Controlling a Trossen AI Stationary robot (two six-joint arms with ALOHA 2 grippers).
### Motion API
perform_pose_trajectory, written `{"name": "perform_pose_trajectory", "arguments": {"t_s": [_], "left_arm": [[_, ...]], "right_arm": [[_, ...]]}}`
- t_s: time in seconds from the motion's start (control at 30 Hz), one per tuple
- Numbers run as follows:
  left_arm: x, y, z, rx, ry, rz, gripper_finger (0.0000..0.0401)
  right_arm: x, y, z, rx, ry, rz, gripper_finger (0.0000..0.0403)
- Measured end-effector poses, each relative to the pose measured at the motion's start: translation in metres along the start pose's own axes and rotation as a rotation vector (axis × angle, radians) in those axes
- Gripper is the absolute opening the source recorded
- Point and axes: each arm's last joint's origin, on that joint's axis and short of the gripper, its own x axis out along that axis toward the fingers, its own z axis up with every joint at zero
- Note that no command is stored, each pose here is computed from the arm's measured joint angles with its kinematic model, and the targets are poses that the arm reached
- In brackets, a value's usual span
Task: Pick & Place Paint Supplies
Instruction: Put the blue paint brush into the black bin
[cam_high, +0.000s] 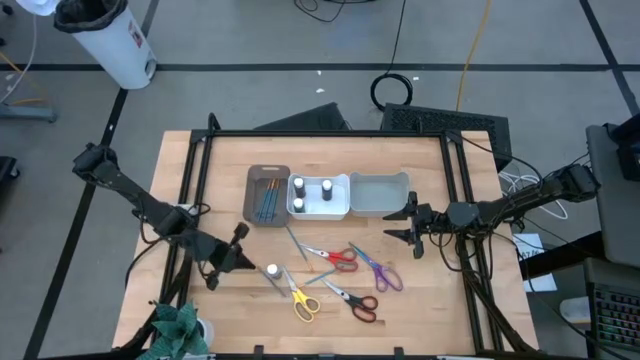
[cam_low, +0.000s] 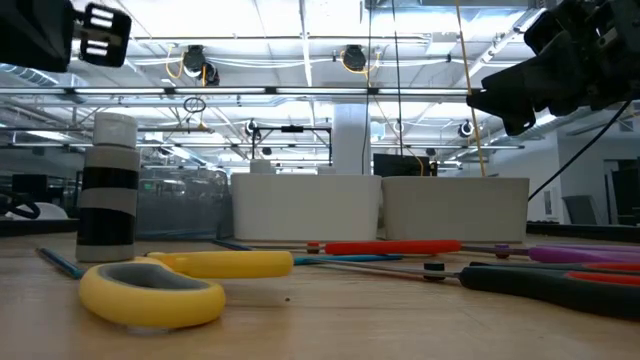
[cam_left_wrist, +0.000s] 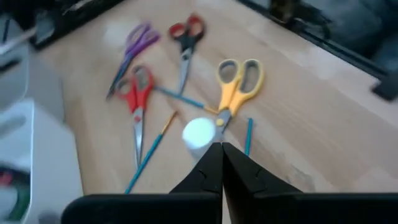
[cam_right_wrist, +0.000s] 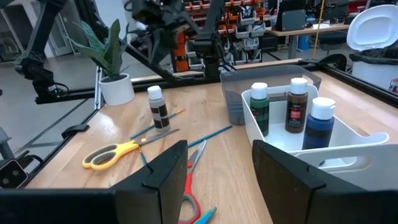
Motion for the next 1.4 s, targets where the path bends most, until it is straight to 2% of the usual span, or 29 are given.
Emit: {"name": "perform_pose_trajectory", "arguments": {"t_s": [0.13,0.37,0.53,0.7,0.83,1.0,1.2,1.4], "left_arm": [[0.003,-0.001,-0.003,-0.164,0.033,0.006,0.0028],[0.02,-0.006,-0.025,-0.258,0.287,0.063,0.0128],[0.035,-0.012,-0.037,-0.214,0.413,0.047,0.0195],[0.049,-0.017,-0.048,-0.108,0.517,-0.004,0.0218],[0.06,-0.015,-0.057,-0.106,0.592,-0.016,0.0216],[0.067,-0.009,-0.065,-0.158,0.653,-0.063,0.0186],[0.068,-0.002,-0.068,-0.187,0.656,-0.168,0.0117],[0.069,0.005,-0.07,-0.234,0.658,-0.174,0.0044]], "right_arm": [[0.0,0.0,0.0,0.0,-0.001,0.001,0.0171],[0.0,0.0,0.0,0.0,0.0,0.0,0.0171],[0.0,0.0,0.0,0.0,-0.002,0.001,0.0171],[0.0,0.0,0.0,0.0,-0.002,0.001,0.0171],[0.0,0.0,0.0,0.0,0.0,0.0,0.0171],[0.0,0.0,0.0,0.0,0.001,0.0,0.0171],[0.0,0.0,0.0,0.0,0.0,0.0,0.0171],[0.0,0.0,0.0,0.0,0.0,0.0,0.0171]]}}
